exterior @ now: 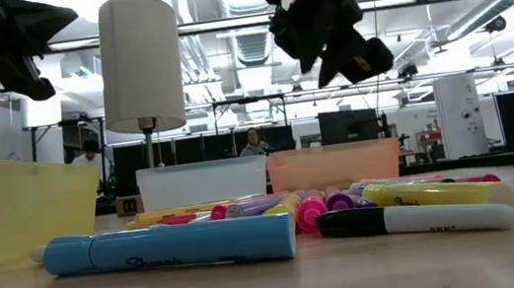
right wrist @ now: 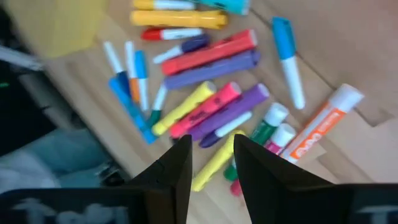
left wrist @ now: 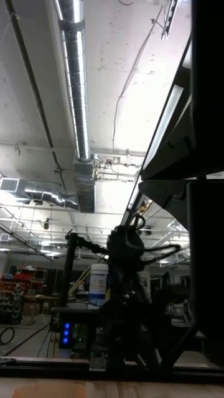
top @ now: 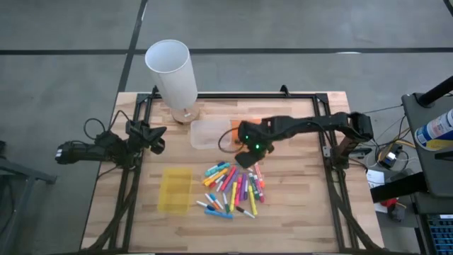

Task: Pick & Place Markers
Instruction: Put the orange marker into the orange bin

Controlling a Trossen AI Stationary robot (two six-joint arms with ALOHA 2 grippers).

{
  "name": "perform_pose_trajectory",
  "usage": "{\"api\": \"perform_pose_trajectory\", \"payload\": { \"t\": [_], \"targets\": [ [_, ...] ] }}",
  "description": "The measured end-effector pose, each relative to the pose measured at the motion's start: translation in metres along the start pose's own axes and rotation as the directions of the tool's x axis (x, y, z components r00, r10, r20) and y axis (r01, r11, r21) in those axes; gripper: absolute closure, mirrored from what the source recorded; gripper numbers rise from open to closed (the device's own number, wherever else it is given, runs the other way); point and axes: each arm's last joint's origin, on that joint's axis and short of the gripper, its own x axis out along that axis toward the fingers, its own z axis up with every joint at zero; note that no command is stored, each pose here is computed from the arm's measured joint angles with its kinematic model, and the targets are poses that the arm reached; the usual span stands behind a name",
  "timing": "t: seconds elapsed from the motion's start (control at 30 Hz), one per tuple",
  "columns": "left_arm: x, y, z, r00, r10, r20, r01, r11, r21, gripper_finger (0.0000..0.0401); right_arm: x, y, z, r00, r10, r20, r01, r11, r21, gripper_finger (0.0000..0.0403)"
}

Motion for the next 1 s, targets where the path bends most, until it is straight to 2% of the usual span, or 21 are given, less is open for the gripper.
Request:
{"api": "perform_pose_trajectory", "payload": {
  "t": [0.17, 0.33, 0.6, 0.77, 0.9, 1.0],
  "targets": [
    [0.0, 0.0, 0.0, 1.0, 0.0, -0.003, 0.0, 1.0, 0.0, 0.0401, 0.012, -0.002, -0.012, 0.991, -0.115, 0.07, 0.108, 0.989, 0.1, 0.0294],
    [0.0, 0.0, 0.0, 1.0, -0.001, -0.003, 0.001, 1.0, -0.001, 0.0401, 0.019, -0.01, -0.02, 0.959, -0.25, 0.135, 0.209, 0.942, 0.263, 0.0294],
    [0.0, -0.001, 0.0, 1.0, -0.006, -0.004, 0.006, 1.0, -0.002, 0.0401, 0.034, -0.028, -0.03, 0.944, -0.317, 0.096, 0.266, 0.897, 0.354, 0.0294],
    [0.0, 0.0, 0.0, 1.0, -0.004, -0.004, 0.004, 1.0, -0.002, 0.0401, 0.043, -0.035, -0.033, 0.943, -0.319, 0.098, 0.267, 0.898, 0.35, 0.0294],
    [0.0, 0.0, 0.0, 1.0, -0.004, -0.004, 0.004, 1.0, -0.002, 0.0401, 0.053, -0.042, -0.033, 0.952, -0.28, 0.124, 0.216, 0.901, 0.376, 0.0294],
    [0.0, 0.0, 0.0, 1.0, -0.004, -0.004, 0.004, 1.0, -0.002, 0.0401, 0.058, -0.05, -0.036, 0.947, -0.305, 0.105, 0.242, 0.887, 0.393, 0.0293]
  ]
}}
